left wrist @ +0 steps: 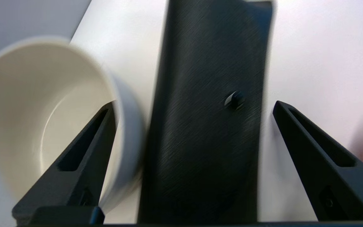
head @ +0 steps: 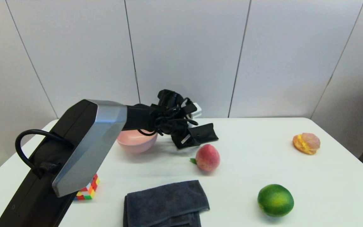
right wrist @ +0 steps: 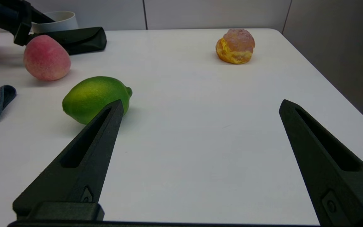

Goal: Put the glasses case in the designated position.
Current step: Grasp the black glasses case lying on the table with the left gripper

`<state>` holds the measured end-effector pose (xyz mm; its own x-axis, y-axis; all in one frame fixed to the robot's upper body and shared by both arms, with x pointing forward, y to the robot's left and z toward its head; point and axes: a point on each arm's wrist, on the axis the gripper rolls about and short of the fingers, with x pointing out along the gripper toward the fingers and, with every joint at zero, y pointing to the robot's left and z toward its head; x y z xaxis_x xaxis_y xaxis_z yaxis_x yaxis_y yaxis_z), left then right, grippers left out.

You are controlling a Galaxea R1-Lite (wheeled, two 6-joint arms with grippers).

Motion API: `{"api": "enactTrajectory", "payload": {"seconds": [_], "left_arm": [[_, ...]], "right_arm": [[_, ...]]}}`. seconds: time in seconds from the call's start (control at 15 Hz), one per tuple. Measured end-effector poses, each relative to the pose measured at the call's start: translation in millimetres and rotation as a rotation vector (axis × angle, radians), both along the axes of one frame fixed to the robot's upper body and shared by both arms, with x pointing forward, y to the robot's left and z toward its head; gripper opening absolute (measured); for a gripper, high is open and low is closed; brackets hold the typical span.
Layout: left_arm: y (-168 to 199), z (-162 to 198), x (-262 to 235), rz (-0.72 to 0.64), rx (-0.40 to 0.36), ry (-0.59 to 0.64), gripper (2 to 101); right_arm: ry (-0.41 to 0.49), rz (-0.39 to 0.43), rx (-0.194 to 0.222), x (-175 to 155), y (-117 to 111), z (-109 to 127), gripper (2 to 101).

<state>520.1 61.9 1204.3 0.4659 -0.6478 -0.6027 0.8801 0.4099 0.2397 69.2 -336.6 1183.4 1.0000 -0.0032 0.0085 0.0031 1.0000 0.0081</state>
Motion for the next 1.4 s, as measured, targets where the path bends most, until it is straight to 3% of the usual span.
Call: {"api": "enactTrajectory", "payload": {"seconds": [1.4], "left_arm": [[23.2, -7.9, 12.1, -0.013, 0.038, 0.007, 97.9]], "right_arm": [[0.000, 0.000, 0.000, 0.0, 0.0, 0.0, 98.0]]}}
